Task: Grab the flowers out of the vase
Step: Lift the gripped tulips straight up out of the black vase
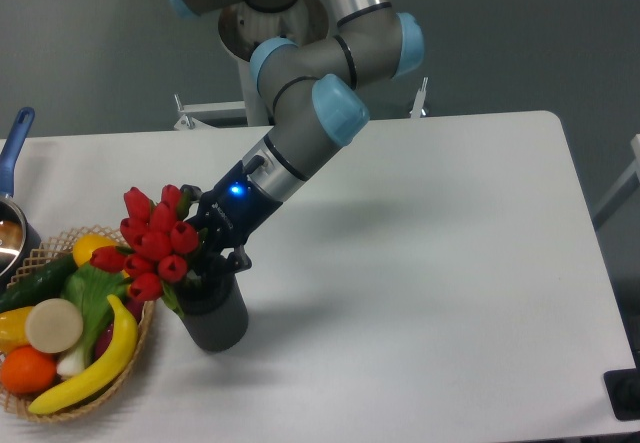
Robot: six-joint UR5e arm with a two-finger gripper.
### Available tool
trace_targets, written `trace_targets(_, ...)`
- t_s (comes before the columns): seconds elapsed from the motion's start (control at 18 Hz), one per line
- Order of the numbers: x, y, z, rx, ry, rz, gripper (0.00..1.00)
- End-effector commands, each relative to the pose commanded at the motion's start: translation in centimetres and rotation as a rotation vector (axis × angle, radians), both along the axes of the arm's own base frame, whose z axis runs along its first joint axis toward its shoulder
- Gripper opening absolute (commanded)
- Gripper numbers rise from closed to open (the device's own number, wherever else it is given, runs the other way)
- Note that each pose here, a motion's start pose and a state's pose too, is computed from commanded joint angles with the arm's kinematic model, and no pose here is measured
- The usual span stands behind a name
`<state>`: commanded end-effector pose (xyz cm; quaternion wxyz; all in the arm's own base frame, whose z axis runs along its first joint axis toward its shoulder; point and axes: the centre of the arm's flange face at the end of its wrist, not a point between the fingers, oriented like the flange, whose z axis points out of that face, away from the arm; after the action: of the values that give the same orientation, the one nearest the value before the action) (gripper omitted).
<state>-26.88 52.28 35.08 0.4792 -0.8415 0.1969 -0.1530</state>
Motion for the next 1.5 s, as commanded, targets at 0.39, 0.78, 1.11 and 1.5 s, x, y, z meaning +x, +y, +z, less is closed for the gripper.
trace_targets(0.39,-1.2,0.1,3.1,-0.008,-0.057,0.075,0.40)
trace_targets(0.78,-2.1,-0.2,6.7,0.003,-0.132,0.138,0.40)
trace_targets(1.11,-2.4,-1.2,8.5,0.020,-0.184,0.168,0.40)
trace_targets(1.5,-3.7,-3.3,11.1,0.059,-0.263,0.214,0.38)
